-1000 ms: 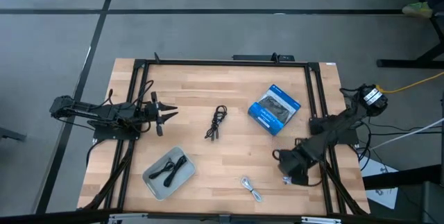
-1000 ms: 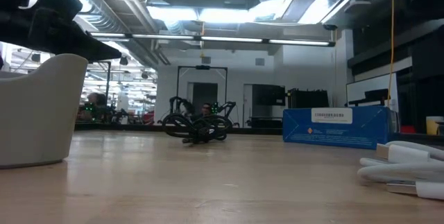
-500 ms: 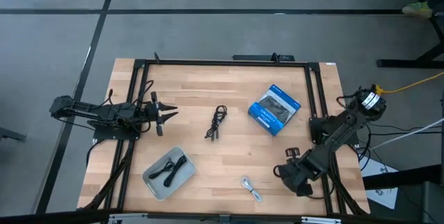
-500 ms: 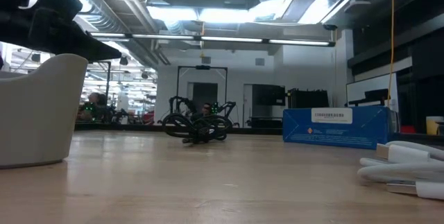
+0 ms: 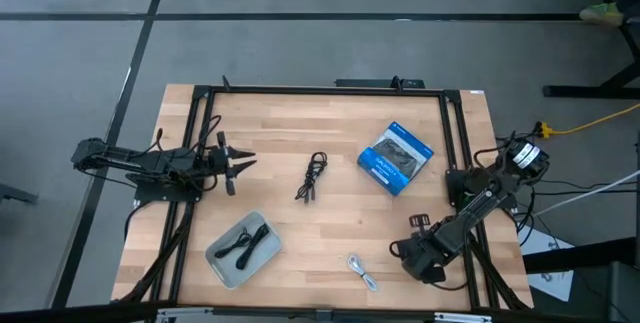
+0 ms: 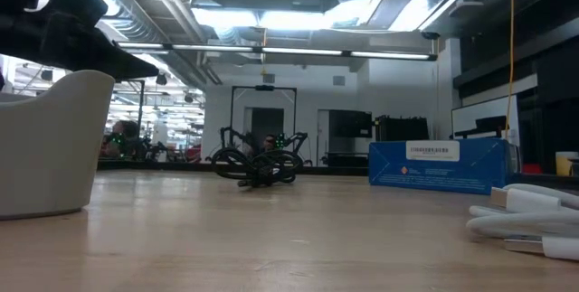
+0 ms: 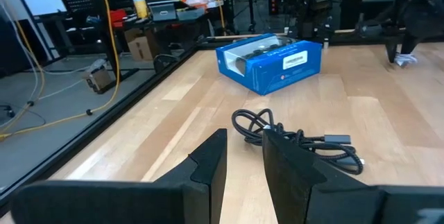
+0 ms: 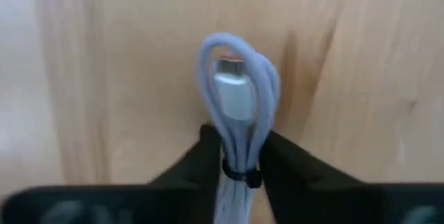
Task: Pick and place USB-C Cables
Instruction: Put the right white charger cable into the white bin
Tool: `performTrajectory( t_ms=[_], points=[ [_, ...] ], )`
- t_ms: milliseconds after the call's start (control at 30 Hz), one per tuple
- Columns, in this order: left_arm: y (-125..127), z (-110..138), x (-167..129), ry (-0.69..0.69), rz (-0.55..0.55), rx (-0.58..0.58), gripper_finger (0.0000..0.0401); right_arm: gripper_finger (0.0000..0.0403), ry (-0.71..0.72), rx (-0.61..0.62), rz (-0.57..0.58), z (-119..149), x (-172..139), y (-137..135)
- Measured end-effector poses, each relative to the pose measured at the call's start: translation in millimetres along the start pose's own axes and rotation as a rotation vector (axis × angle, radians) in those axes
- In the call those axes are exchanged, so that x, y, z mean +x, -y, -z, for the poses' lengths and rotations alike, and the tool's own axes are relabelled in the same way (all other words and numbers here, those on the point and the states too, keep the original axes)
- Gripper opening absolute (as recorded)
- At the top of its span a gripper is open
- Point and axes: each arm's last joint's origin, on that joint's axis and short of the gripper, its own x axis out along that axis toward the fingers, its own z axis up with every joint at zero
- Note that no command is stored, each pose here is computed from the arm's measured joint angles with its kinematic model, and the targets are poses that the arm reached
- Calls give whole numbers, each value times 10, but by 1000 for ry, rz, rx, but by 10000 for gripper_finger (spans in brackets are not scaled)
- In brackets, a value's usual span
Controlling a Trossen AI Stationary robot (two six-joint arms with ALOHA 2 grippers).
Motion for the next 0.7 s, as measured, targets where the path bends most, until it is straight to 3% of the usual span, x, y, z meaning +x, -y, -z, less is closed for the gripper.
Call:
performTrajectory(
  t_ms=[67,133,233,400,533,700],
  points=[
    [-1,0,0,0,-3,0,86,37,0,15,6,-13,-22,42],
    [-1,0,0,0,-3,0,86,35,1,33,29,-43,-46,93],
    [-1,0,0,0,-3,0,86,35,-33,36,152,-96,-122,253],
    [-1,0,0,0,-3,1,86,35,6,-16,334,-341,-511,431],
    [-1,0,0,0,-3,18,86,35,286,-17,550,-736,-918,583],
    [-1,0,0,0,-3,19,86,35,709,28,639,-1281,-1365,742]
  ],
)
